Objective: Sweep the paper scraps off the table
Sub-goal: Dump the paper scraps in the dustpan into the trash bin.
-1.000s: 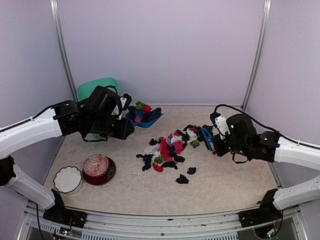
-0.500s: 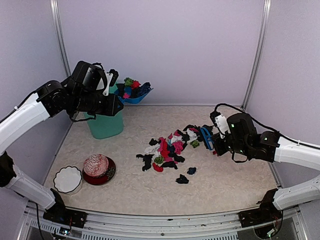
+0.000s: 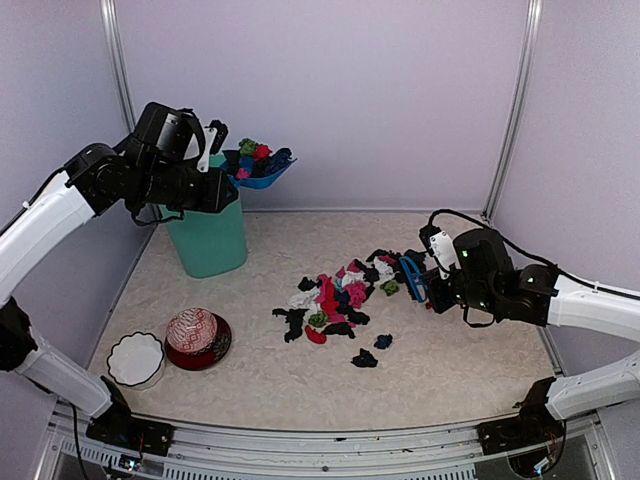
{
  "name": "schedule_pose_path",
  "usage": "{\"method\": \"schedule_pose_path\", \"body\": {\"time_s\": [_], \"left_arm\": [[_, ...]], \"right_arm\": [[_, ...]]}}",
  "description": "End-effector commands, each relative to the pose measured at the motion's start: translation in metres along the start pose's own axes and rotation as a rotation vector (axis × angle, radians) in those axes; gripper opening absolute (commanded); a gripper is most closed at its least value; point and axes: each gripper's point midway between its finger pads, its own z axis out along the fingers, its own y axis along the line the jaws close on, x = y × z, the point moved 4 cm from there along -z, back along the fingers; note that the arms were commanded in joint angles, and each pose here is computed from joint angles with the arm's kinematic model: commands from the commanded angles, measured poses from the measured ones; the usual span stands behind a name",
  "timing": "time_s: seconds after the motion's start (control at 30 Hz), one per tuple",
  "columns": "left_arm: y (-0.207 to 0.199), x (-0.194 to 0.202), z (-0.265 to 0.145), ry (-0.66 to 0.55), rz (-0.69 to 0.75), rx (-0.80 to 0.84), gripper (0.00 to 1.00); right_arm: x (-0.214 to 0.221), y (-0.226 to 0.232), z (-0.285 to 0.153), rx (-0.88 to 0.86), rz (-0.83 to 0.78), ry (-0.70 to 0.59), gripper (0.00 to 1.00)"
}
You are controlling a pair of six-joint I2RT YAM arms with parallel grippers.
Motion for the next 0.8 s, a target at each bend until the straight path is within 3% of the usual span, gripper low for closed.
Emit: {"method": "schedule_pose_path", "body": {"time_s": [0.0,0.37,0.77], "left_arm": [[0.007,-0.024,-0.014,-0.053,0.002,-0.001,0.00],[0.049,-0.053,-0.018,-0.107,-0.077,-0.035,0.00],[0.100,-0.037,0.011,-0.098,-0.273,0.052,0.00]], "right_arm": [[-0.005,-0.004,-0.002,0.000,0.023,-0.033,0.00],[-0.007,-0.003,-0.003,-0.009,0.028,-0.044,0.00],[-0.004,-0.001,-0.006,-0.033,0.057,-0.052,0.00]]}}
